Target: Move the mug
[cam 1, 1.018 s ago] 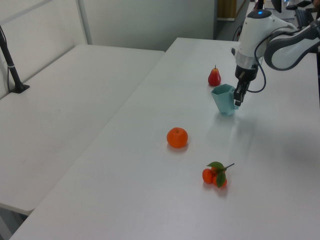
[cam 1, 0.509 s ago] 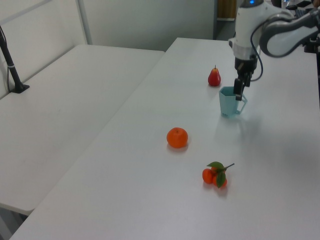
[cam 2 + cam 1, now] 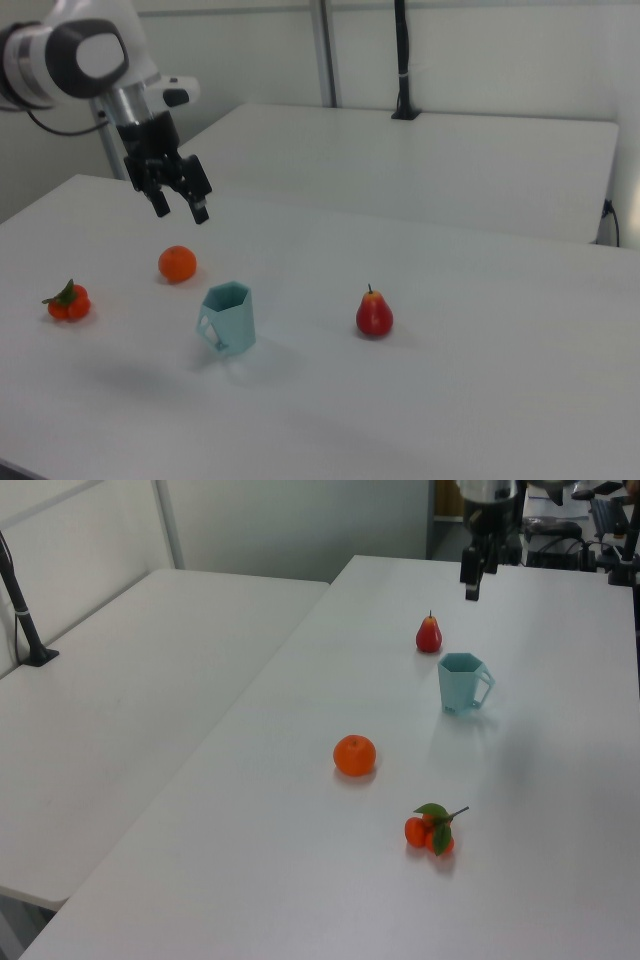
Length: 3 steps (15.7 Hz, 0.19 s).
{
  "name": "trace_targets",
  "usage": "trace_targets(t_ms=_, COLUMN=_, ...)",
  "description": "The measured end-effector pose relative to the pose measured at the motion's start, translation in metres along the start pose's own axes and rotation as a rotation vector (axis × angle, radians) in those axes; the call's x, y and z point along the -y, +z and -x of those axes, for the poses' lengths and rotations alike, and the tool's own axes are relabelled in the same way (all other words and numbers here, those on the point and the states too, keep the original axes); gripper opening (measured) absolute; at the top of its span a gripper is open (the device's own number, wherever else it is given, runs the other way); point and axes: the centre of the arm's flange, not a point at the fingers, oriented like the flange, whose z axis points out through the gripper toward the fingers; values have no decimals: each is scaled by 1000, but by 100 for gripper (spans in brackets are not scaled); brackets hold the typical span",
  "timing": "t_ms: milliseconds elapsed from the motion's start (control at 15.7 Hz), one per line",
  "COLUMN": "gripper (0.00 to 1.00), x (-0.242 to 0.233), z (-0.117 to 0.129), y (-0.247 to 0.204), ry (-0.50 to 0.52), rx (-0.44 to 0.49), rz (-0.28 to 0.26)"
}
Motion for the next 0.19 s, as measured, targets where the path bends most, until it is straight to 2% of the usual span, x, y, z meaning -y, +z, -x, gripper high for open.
trace_targets(t_ms=191, gripper=100, x=-5, z=5, y=-25, ry=1, rx=38, rz=-46)
